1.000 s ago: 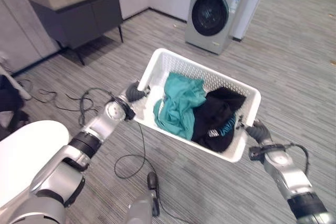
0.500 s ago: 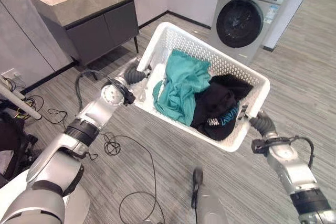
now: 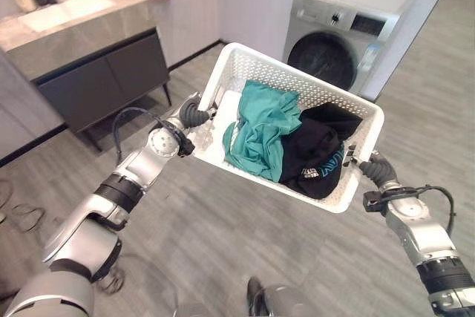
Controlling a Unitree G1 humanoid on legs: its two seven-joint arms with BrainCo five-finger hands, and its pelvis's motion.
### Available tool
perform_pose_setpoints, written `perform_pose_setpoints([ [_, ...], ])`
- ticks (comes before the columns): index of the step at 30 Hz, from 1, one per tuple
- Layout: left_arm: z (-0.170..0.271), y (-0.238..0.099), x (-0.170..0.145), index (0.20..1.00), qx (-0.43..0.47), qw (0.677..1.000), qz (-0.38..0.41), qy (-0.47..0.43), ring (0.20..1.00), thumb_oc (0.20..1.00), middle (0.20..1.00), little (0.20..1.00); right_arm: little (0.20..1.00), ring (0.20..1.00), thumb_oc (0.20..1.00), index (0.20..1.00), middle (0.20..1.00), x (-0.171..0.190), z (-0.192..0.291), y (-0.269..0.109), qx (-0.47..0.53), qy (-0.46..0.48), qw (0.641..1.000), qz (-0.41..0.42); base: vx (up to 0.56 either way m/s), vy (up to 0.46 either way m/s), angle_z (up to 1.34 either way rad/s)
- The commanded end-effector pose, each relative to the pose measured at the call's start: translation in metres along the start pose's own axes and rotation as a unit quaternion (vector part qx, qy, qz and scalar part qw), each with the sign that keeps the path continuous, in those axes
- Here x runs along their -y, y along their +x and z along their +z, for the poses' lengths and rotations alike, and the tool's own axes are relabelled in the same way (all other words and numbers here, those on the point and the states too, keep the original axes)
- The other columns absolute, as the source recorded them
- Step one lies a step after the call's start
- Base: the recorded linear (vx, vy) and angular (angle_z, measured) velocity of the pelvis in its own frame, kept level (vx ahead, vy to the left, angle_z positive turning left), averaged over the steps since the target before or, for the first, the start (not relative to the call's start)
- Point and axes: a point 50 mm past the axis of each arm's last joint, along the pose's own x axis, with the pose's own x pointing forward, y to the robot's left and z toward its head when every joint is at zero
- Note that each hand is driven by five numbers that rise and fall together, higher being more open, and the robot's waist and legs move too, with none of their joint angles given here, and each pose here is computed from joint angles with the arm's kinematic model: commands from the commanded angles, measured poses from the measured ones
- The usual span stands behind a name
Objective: Grab the laundry basket,head to the washer,open it,put in the laundry and shut it.
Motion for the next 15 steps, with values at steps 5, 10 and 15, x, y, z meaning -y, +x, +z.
perform_pose_setpoints([
  [5,0.078,0.015,0.001,0.200,0.155,0.988,-0.006,-0.022,0.200,0.200,0.200,0.200,0.200,0.200,0.200,0.200,0.200,-0.005,0.095,-0.004,0.217,-0.004,0.976,0.034,0.39,0.089,-0.07],
  [10,0.082,0.016,0.002,0.200,0.164,0.986,-0.005,-0.025,0.200,0.200,0.200,0.200,0.200,0.200,0.200,0.200,0.200,-0.006,0.098,-0.003,0.227,-0.002,0.973,0.026,0.39,0.093,-0.26],
  [15,0.082,0.013,-0.002,0.200,0.170,0.985,-0.003,-0.010,0.200,0.200,0.200,0.200,0.200,0.200,0.200,0.200,0.200,-0.017,0.101,0.001,0.232,0.008,0.972,0.040,0.54,0.165,-0.51],
])
